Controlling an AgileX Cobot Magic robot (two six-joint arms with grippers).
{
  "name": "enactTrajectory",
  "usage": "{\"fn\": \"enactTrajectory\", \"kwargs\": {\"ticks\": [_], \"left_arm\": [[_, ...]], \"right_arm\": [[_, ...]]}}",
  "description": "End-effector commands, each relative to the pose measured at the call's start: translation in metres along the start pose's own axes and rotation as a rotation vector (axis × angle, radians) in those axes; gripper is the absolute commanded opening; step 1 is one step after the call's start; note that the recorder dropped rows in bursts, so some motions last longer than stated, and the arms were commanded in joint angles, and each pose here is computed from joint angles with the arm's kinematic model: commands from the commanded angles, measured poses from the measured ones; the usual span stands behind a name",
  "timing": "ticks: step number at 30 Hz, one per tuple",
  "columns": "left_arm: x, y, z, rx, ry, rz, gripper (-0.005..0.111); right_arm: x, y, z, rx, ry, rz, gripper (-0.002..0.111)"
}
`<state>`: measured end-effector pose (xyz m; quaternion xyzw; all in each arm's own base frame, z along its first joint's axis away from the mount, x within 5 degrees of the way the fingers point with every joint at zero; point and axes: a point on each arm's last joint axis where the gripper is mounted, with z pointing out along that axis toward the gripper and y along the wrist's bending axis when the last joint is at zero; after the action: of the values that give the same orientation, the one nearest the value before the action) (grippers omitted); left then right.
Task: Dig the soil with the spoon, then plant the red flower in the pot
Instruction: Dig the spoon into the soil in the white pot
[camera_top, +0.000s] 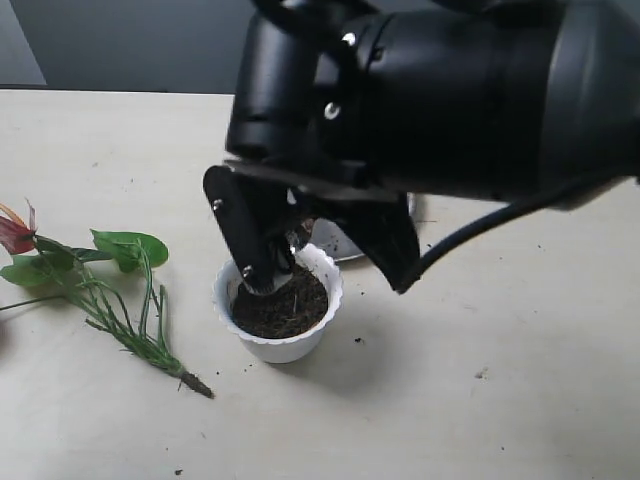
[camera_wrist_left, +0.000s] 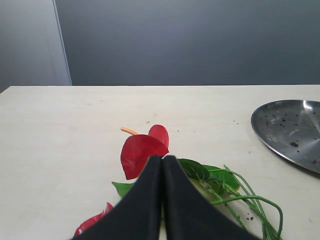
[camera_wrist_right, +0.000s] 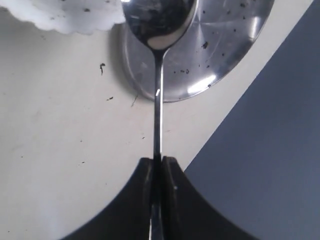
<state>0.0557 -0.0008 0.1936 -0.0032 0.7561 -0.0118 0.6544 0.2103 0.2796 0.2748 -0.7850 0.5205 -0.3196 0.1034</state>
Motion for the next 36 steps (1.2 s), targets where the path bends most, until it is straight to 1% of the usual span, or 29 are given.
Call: {"fn": "enactTrajectory", "kwargs": {"ticks": [1,6,12,20,25,29,34,36], "left_arm": [[0.001,0.0,0.0,0.008,-0.005,0.004,0.001],[0.001,0.0,0.0,0.008,-0.005,0.004,0.001],[0.001,0.0,0.0,0.008,-0.005,0.004,0.001],[0.001,0.0,0.0,0.008,-0.005,0.004,0.001],[0.001,0.0,0.0,0.008,-0.005,0.004,0.001],[0.001,0.0,0.0,0.001,-0.006,0.032,0.001],[0.001,0.0,0.0,0.001,-0.006,0.03,0.001],[0.001,0.0,0.0,0.001,-0.006,0.03,0.001]], "right_arm": [[-0.019,0.007,0.005,0.002,0.017,-0.091,-0.001],[-0.029,0.009,0.017,-0.006,0.047,-0.137,-0.001],[-0.026,0.004,0.015,0.044,0.079,-0.158,-0.001],[-0.024,0.002,0.015,0.069,0.1,-0.219,-0.001],[-0.029,0.007,0.019,0.016,0.072,-0.245,-0.001],[-0.036,0.01,0.028,-0.007,0.084,-0.281,-0.001],[-0.058,0.022,0.038,-0.026,0.097,-0.351,-0.001],[-0.061,0.024,0.041,-0.034,0.099,-0.359,-0.001]]}}
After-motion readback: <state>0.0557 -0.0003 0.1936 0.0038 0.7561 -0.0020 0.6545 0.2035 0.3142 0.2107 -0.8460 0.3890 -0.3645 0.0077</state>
